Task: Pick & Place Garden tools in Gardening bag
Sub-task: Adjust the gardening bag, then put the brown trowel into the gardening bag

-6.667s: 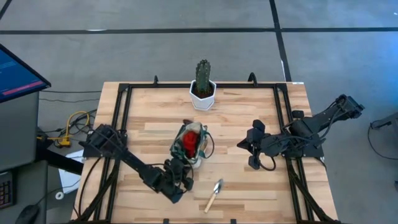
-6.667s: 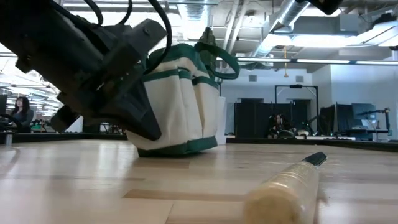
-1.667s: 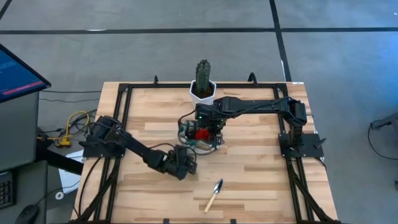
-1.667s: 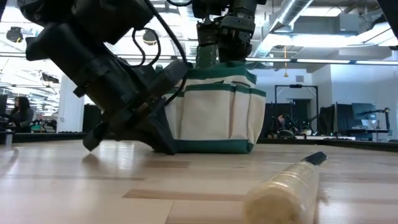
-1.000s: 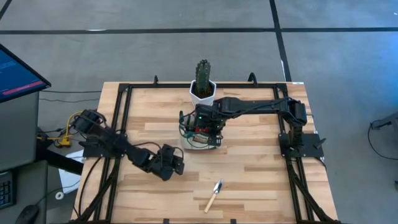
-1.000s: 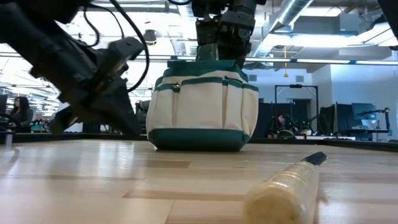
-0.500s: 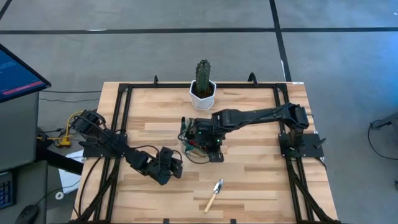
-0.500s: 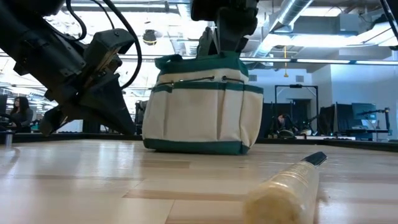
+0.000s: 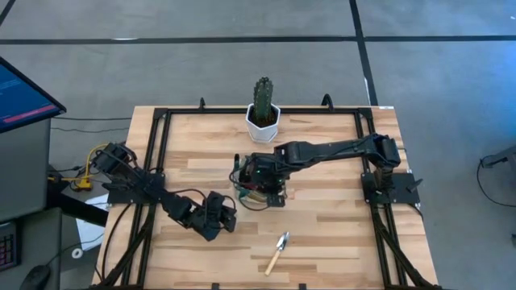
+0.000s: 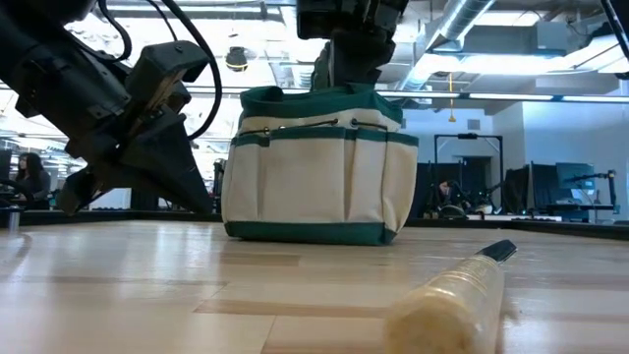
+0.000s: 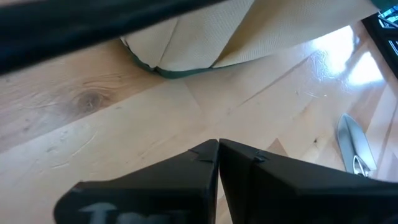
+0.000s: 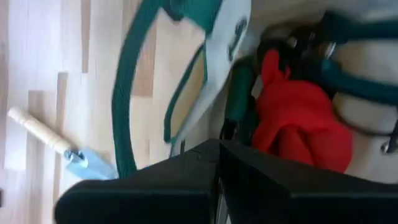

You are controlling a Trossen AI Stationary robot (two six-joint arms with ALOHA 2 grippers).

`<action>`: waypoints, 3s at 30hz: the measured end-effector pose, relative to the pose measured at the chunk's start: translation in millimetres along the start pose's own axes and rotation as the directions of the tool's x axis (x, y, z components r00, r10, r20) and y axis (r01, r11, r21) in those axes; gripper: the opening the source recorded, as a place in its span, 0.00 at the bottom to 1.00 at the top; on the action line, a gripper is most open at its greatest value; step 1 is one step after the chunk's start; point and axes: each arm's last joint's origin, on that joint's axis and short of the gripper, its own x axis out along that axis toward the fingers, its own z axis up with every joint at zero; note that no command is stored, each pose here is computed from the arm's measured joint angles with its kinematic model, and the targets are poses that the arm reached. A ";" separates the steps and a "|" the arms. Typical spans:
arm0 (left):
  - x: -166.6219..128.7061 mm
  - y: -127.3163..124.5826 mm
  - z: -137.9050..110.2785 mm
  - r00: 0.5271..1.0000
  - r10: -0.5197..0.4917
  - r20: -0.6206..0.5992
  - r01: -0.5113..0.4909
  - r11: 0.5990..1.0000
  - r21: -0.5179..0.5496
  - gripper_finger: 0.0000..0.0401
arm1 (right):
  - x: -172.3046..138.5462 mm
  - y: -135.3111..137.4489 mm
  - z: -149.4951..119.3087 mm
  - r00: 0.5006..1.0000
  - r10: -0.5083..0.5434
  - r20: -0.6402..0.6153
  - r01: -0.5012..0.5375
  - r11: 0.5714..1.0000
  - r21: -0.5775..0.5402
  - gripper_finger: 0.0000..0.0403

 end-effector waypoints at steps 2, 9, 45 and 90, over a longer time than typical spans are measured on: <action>-0.9 -0.3 -1.0 1.000 -0.003 -0.003 0.003 1.000 0.003 0.00 | 0.0 -0.3 3.2 0.999 -0.025 0.033 0.025 1.000 -0.004 0.00; -6.9 -8.2 -5.1 0.999 -0.038 0.019 0.038 0.999 0.018 0.00 | -16.8 -4.0 17.0 0.982 -0.137 0.128 0.137 0.991 0.007 0.00; -129.5 -52.8 73.3 0.866 -0.441 0.235 0.379 0.886 0.266 0.00 | -119.8 124.2 -121.6 0.928 -0.143 0.343 -0.083 0.820 0.567 0.00; -132.1 -58.3 64.7 0.785 -0.610 -0.104 0.601 0.711 0.366 0.00 | 53.4 212.7 -105.7 0.949 -0.110 0.296 -0.161 0.640 0.751 0.00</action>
